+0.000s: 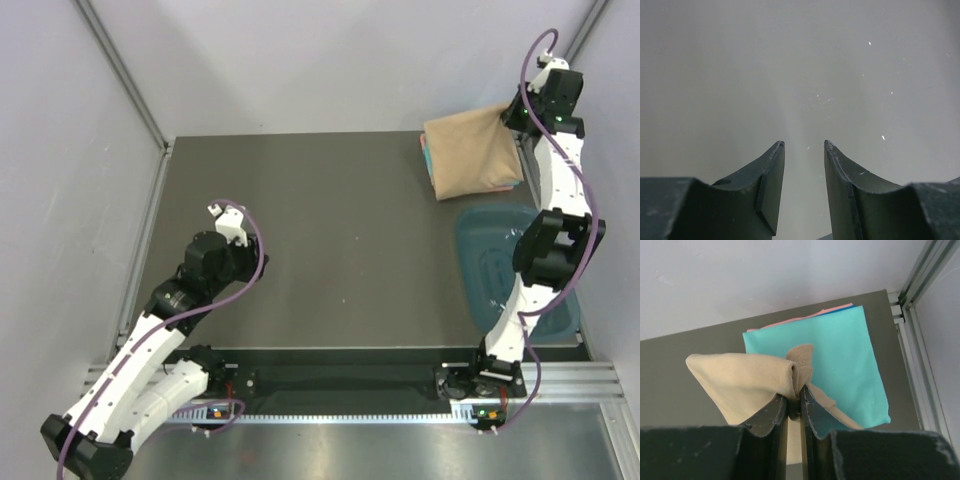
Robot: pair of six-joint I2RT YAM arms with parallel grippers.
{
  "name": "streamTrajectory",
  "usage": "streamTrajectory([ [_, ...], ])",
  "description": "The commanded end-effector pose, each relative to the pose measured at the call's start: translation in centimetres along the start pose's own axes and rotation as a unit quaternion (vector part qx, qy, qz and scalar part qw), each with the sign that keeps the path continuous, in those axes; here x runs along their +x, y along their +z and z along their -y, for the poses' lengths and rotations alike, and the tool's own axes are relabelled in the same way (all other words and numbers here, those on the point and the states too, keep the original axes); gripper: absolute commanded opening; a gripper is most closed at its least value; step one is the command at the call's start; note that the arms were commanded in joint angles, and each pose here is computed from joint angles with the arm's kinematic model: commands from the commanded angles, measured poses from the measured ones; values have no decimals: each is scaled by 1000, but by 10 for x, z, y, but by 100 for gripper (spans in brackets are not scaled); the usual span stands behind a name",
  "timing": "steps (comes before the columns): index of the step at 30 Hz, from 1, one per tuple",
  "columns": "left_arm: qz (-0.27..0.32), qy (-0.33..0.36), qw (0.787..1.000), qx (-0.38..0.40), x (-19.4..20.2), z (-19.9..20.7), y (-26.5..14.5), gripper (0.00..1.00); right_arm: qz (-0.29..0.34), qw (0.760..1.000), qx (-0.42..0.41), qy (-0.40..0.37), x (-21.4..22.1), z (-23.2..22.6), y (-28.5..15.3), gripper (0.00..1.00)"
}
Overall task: Fold and stack the t-shirts
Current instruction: Neatly place the folded tshirt to the corner
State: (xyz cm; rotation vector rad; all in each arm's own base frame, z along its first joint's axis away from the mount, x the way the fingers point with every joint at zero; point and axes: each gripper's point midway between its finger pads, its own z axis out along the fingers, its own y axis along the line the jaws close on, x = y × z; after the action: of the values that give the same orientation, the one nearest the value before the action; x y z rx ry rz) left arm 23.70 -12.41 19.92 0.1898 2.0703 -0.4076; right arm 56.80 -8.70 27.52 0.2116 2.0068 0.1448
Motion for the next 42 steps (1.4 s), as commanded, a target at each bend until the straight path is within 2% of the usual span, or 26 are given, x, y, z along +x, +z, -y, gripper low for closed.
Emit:
streamTrajectory([
  [1,16,4,1000,1,-11,2,2,43,80,997,-1,8,-50,9,4,0],
  [7,-6,6,1000,-1,-3,2,10,43,81,996,15,45,-35,39,51,0],
  [9,-12,6,1000,-3,-1,1,12,43,63,995,14,73,-12,54,80,3],
  [10,-15,6,1000,-6,0,0,14,43,75,995,1,72,-22,52,84,20],
  [11,-16,6,1000,-7,1,0,14,43,65,995,4,77,-7,60,102,31],
  [12,-18,6,1000,-7,2,0,14,43,78,994,8,73,-16,63,105,49],
  [13,-20,6,1000,-7,3,0,15,43,78,994,15,73,-13,67,110,58],
  [15,-21,6,1000,-6,3,0,15,43,73,995,22,69,-5,75,118,73],
  [17,-23,6,1000,-4,3,1,15,43,77,994,34,65,-6,78,114,76],
  [18,-24,6,1000,-3,4,1,16,43,64,995,40,65,7,80,116,78],
  [24,-25,6,1000,-3,4,2,15,43,62,996,38,49,3,66,94,78],
  [32,-16,10,1000,-7,-1,0,13,43,51,998,34,-10,-4,-12,57,76],
  [36,-10,9,1000,-6,-4,1,9,43,18,999,33,-13,26,-32,47,76],
  [38,-3,8,1000,-4,-7,1,6,43,4,1000,17,-4,34,-43,40,69],
  [39,3,6,1000,-2,-9,2,4,43,-14,1000,-4,1,50,-51,39,49],
  [42,8,8,1000,1,-10,3,3,43,-31,999,-28,14,68,-65,32,16],
])
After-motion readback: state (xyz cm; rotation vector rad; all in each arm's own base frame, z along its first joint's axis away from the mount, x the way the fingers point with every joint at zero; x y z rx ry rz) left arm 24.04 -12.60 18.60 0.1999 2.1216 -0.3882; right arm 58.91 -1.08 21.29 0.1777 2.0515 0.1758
